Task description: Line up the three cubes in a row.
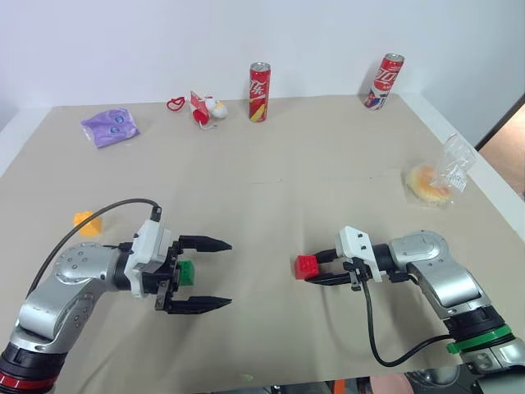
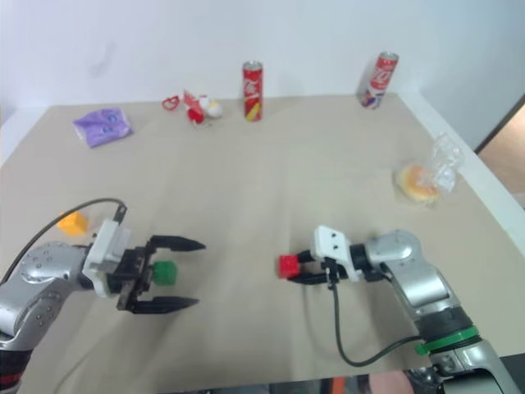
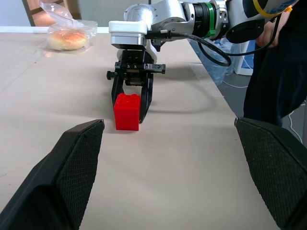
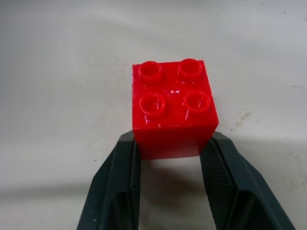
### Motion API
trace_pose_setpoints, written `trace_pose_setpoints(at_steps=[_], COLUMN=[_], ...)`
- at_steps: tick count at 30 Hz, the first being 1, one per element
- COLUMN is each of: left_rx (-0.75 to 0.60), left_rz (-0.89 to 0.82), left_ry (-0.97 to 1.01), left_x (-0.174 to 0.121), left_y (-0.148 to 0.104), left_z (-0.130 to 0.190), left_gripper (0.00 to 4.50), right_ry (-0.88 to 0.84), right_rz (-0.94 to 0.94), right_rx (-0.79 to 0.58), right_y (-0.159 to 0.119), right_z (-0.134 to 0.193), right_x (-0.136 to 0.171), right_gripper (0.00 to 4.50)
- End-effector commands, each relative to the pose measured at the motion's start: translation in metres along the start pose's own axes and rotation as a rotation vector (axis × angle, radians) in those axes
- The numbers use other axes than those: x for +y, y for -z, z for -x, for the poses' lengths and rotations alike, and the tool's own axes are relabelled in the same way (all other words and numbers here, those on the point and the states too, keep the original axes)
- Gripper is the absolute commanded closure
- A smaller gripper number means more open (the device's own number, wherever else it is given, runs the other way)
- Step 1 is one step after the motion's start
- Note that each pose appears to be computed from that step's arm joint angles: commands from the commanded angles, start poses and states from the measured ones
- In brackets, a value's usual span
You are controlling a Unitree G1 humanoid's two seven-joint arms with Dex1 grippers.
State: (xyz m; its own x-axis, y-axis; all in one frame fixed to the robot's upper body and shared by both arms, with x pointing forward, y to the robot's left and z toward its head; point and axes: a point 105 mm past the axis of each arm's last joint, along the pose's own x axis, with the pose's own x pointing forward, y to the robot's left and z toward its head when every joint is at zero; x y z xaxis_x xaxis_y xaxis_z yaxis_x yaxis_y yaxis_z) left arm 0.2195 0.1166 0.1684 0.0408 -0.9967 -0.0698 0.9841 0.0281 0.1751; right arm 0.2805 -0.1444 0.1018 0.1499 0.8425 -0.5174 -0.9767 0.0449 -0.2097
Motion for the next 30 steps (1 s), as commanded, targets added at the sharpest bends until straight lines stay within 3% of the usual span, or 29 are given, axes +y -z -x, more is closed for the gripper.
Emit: trace_pose_setpoints(at_steps=[1, 7, 12, 21, 30], left_rx=[-0.003, -0.007, -0.005, -0.002, 0.007], left_rz=[-0.021, -0.018, -0.023, -0.016, -0.008], left_ry=[0.001, 0.030, 0.043, 0.021, -0.023], left_x=[0.004, 0.007, 0.012, 0.010, 0.005], left_y=[-0.003, -0.003, -0.004, -0.006, -0.008], left_z=[0.001, 0.000, -0.001, 0.000, 0.005], left_gripper=[0.00, 0.00, 0.00, 0.00, 0.00], right_ry=[0.046, 0.203, 0.205, -0.032, -0.095], right_rz=[0.035, 0.004, 0.008, -0.012, 0.015], right_rx=[0.006, -0.006, -0.019, -0.009, 0.023], right_y=[-0.004, -0.004, -0.010, -0.011, -0.008], right_z=[0.006, 0.027, 0.031, 0.002, -0.016], right_x=[-0.013, -0.063, -0.092, -0.087, -0.085], right_gripper=[3.29, 3.29, 3.29, 3.29, 3.29])
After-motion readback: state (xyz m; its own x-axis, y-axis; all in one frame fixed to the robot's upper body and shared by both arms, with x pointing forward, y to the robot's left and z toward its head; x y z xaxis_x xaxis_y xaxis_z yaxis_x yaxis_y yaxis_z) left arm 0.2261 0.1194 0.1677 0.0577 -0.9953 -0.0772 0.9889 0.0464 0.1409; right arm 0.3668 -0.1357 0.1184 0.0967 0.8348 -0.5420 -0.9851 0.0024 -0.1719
